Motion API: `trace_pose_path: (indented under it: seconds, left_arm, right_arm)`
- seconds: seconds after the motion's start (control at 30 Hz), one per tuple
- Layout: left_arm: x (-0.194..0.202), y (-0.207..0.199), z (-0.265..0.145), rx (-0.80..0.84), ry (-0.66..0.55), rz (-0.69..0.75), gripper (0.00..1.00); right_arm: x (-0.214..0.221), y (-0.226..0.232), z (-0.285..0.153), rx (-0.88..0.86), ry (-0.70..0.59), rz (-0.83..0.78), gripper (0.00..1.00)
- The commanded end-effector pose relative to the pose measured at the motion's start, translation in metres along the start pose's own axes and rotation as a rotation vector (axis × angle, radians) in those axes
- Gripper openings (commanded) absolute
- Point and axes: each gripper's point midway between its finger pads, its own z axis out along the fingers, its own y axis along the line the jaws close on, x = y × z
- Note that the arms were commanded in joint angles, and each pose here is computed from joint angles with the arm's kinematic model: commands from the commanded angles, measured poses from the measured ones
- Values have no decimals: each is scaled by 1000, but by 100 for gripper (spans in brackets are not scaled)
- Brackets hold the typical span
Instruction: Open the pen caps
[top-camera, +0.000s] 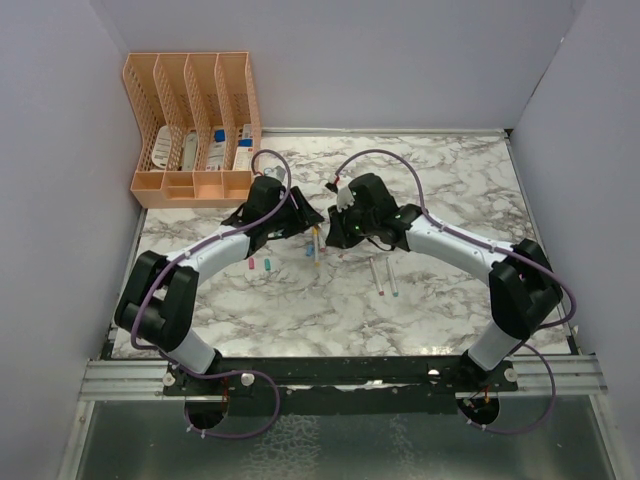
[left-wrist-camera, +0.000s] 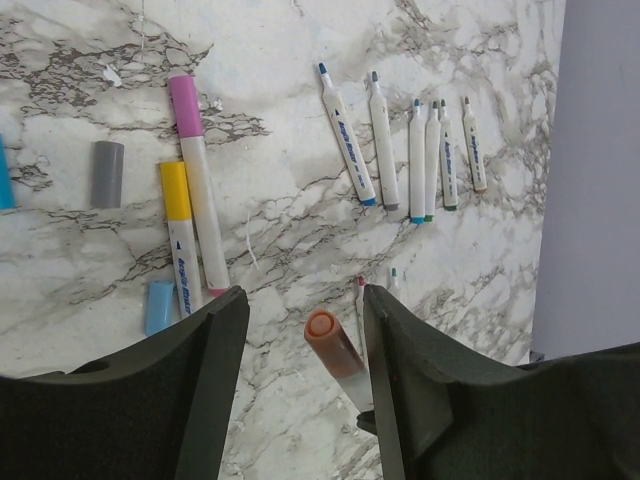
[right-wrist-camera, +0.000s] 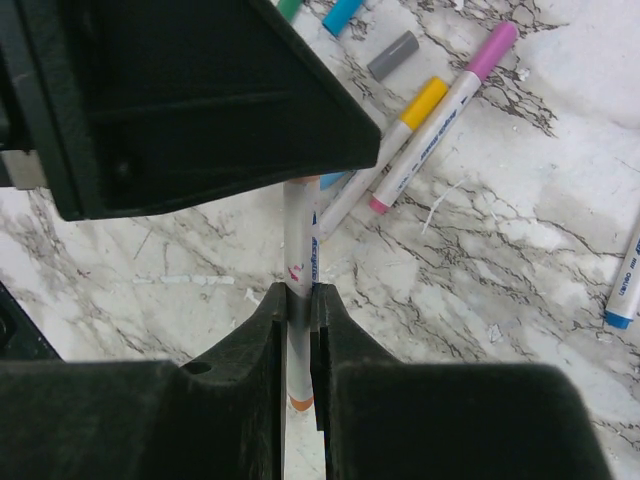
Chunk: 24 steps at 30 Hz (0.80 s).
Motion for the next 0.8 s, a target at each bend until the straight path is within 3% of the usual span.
trace_pose_path:
  seconds: [0.0,0.6,0.77]
  left_arm:
    - [-9,-22,2,67,-19,6,52]
    - [-6,-31,-3,106,-19,-5,30]
    - [-5,-31,-4,106,-20,-4,13]
  right_arm:
    - [-27,22,-12,-73,-84,-37,1]
    - [-29,27,-10,-90,-97,-27,1]
    - [-27,27,-10,-90,-95,-25,1]
